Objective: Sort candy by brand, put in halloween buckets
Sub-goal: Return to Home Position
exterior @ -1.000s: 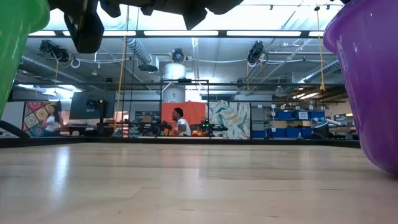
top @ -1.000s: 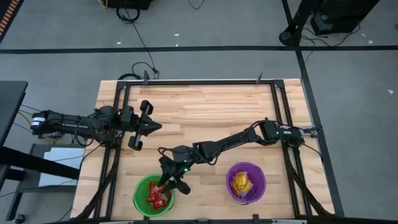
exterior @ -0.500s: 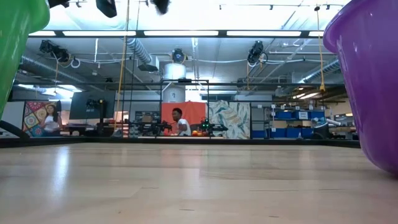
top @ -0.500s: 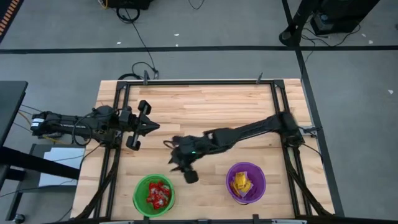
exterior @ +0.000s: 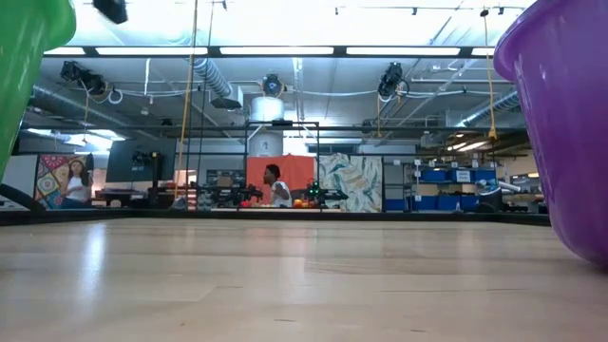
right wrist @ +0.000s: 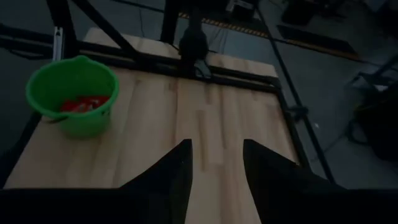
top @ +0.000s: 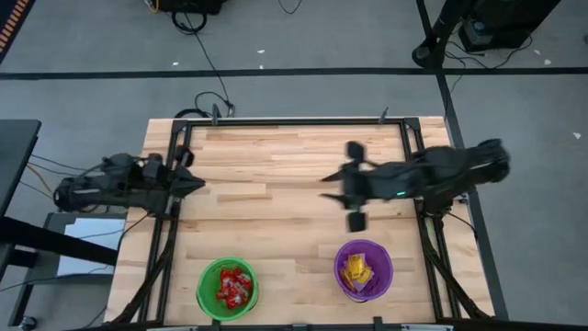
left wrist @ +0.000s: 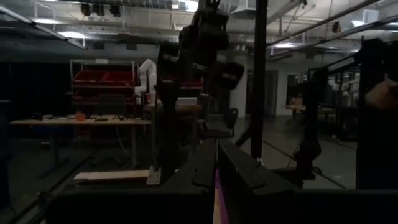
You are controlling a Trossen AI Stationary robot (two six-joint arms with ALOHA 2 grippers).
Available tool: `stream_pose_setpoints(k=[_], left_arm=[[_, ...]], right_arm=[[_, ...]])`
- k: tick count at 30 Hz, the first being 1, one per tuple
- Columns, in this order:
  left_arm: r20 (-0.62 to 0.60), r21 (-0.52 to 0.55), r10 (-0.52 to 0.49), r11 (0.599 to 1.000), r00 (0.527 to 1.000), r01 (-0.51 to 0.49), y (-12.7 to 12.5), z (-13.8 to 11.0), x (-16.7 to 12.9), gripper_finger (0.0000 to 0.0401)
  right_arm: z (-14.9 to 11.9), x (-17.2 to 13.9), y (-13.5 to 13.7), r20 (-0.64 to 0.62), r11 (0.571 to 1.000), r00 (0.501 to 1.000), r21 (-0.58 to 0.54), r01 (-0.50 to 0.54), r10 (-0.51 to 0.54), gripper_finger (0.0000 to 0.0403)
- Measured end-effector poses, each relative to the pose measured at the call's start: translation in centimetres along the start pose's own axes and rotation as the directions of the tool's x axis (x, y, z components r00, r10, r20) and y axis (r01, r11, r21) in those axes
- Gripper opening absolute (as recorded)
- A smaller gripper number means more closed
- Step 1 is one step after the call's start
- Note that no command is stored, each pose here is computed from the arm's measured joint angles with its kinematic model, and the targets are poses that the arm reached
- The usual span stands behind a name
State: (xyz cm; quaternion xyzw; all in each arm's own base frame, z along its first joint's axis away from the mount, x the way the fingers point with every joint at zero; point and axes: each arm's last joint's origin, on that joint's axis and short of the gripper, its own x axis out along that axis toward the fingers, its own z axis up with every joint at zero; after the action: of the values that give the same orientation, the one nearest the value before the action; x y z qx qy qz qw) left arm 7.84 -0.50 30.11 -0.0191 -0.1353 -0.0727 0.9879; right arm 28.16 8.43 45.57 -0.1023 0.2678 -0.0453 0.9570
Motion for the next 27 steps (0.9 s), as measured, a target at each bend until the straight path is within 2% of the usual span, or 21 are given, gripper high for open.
stream_pose_setpoints(k=[6,12,16,21,27], left_arm=[[-0.038,-0.032,0.026,0.999,0.999,-0.027,-0.3,-0.7,-3.0,0.0023],[-0.116,-0.041,0.029,0.999,0.993,-0.034,-0.3,-1.5,-3.6,0.0023],[-0.145,-0.043,0.03,0.998,0.989,-0.037,-0.3,-1.8,-3.6,0.0023],[-0.186,-0.047,0.031,0.998,0.982,-0.04,-0.3,-2.2,-3.6,0.0023],[-0.214,-0.049,0.032,0.998,0.976,-0.043,-0.2,-2.4,-3.7,0.0023]], right_arm=[[-2.9,-6.0,-0.5,0.036,0.998,0.998,0.018,-0.057,0.056,0.0154],[-8.5,-7.9,-0.3,0.115,0.969,0.972,0.11,-0.219,0.207,0.0154],[-12.8,-8.0,-0.1,0.257,0.934,0.919,0.116,-0.337,0.299,0.0154],[-18.5,-7.4,-0.3,0.429,0.914,0.856,0.142,-0.38,0.289,0.0154],[-23.2,-6.8,-0.4,0.617,0.88,0.736,0.142,-0.453,0.28,0.0154]])
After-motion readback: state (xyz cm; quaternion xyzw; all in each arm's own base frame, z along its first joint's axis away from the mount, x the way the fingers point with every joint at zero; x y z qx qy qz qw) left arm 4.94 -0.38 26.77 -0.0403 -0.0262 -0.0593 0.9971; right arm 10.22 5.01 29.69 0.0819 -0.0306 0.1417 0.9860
